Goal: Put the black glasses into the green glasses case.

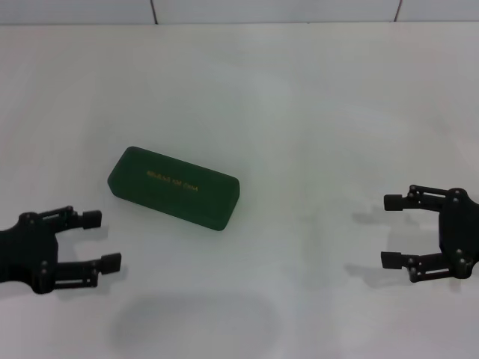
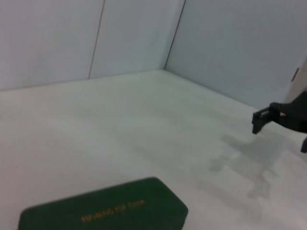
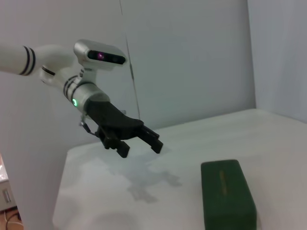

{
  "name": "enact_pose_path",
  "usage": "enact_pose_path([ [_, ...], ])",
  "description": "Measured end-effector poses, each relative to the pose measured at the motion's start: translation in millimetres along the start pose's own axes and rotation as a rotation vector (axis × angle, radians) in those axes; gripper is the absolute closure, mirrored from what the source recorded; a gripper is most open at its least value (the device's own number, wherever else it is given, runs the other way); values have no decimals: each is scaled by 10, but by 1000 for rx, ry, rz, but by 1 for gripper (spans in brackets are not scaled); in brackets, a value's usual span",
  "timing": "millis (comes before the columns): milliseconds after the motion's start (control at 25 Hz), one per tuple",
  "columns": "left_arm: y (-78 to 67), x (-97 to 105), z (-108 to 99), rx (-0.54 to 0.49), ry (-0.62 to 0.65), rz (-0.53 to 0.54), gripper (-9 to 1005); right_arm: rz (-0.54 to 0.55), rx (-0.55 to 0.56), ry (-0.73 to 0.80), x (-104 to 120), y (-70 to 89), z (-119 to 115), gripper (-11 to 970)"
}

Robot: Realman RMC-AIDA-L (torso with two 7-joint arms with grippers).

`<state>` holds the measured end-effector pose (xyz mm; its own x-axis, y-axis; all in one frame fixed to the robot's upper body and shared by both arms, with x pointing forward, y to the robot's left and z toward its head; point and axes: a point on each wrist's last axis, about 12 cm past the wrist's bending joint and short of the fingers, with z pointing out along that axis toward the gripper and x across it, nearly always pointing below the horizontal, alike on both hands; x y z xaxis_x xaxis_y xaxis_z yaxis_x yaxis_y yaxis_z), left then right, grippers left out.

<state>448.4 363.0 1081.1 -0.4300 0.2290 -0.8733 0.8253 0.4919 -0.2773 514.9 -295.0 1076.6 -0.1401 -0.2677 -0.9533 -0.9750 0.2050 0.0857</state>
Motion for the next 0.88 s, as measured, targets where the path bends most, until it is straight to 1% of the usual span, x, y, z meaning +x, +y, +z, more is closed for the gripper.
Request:
enact_pose_path([
  [200,-6,12,21,22,34,-6,117,-22,4,11,-52,-67,26,89],
  [400,-21,-2,31,43,34,-5,117,-55,23,23,-117,-145,59,89],
  [600,-11,-40,79,56,32,7,117,-91,22,40,-170,-184,75,90],
  [880,-13,-127,174,132,60,24,117,-132,32,71,-238,-266,114,90],
])
